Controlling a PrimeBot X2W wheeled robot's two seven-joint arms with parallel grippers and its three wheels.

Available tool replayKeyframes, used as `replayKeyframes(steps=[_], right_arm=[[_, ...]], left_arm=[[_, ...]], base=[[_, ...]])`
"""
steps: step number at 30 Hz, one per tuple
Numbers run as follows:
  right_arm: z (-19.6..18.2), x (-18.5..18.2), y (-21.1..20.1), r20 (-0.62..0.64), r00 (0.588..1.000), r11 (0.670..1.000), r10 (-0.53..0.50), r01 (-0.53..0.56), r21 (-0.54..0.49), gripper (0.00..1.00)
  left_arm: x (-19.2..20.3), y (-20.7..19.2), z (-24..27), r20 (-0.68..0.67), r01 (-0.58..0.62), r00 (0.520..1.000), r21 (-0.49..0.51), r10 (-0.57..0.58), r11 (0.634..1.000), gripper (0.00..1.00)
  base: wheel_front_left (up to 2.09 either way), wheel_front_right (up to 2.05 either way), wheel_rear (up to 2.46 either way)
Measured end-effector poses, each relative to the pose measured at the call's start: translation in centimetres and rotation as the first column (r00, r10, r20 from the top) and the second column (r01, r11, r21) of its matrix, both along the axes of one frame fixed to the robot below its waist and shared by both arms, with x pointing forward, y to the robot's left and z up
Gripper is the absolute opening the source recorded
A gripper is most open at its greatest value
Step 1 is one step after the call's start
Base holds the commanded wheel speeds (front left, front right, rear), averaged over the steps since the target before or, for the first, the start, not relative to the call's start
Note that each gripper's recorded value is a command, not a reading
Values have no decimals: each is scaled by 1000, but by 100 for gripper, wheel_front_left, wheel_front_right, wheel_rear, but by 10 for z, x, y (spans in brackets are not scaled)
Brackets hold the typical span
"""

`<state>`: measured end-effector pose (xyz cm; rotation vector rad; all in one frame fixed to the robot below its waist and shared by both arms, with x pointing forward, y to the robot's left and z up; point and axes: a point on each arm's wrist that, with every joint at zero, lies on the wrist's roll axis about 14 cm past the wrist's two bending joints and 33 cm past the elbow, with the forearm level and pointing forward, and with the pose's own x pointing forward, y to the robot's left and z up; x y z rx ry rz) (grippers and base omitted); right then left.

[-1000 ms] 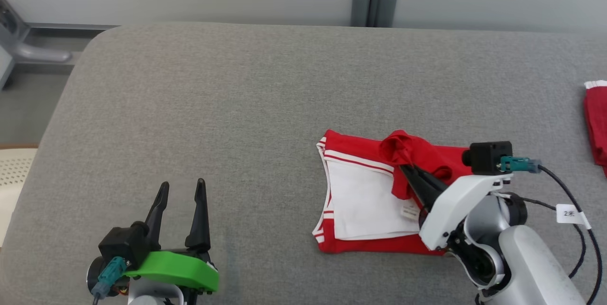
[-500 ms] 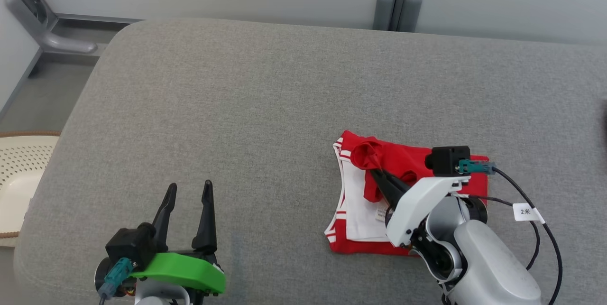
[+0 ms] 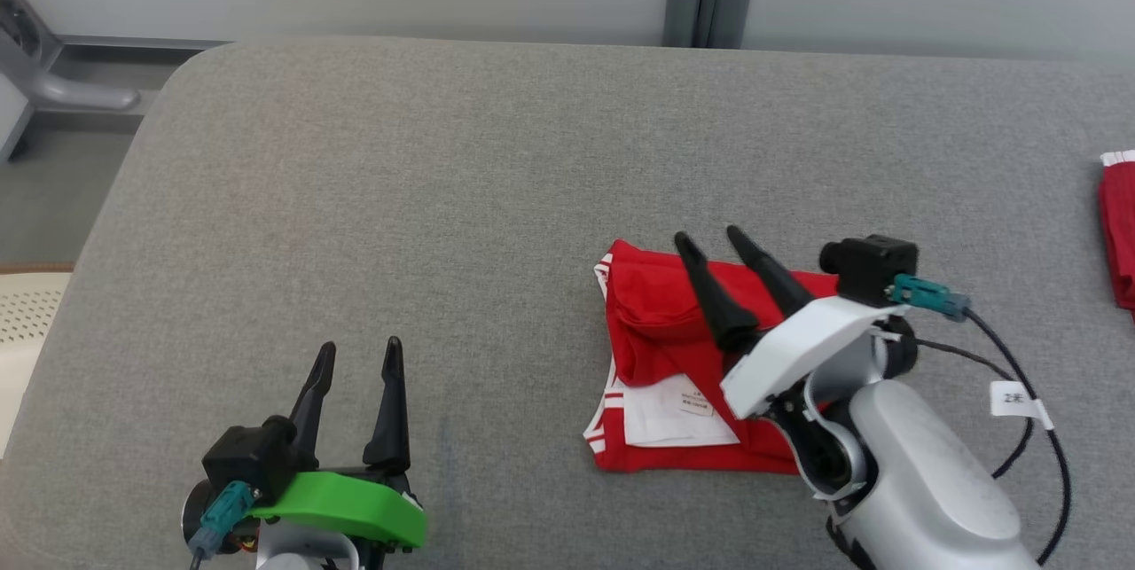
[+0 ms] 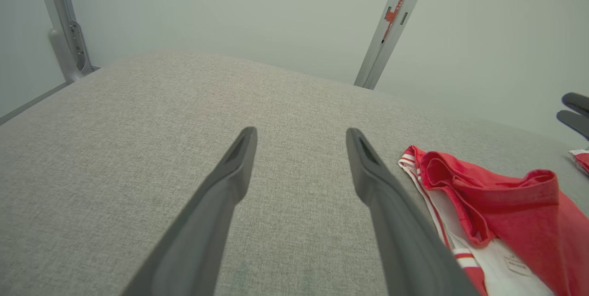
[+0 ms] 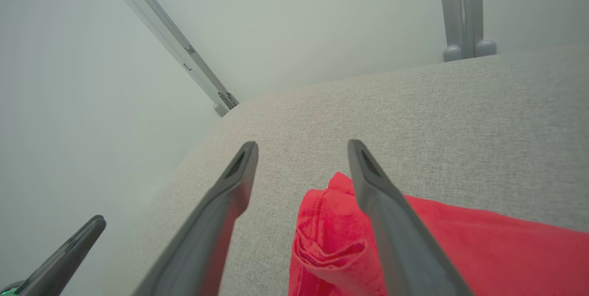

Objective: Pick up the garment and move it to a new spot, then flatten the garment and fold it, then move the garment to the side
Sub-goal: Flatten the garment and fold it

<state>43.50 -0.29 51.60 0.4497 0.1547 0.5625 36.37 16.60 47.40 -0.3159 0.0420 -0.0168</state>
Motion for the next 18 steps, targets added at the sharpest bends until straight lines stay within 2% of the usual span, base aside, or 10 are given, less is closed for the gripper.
replayKeyframes(steps=[7, 12, 14, 16, 18], right_arm=[[-1, 10, -60, 80, 987, 983, -141, 150, -108, 100], [-15, 7, -79, 114, 983, 956, -147, 170, -237, 100], [-29, 2, -76, 96, 988, 946, -118, 141, -292, 42], [-45, -4, -73, 74, 994, 929, -81, 102, -356, 15], [-61, -10, -67, 40, 998, 916, -47, 59, -396, 0]], left_arm=[[5, -10, -1, -1, 32, 999, -4, -32, 999, 100], [7, -13, -4, -8, 43, 999, -3, -43, 999, 100], [8, -15, -6, -12, 46, 999, -4, -46, 999, 100], [8, -15, -6, -15, 48, 999, -6, -48, 999, 100], [10, -15, -6, -13, 49, 999, -7, -49, 999, 100]], base=[[0, 0, 0], [0, 0, 0], [0, 0, 0], [0, 0, 0], [0, 0, 0]])
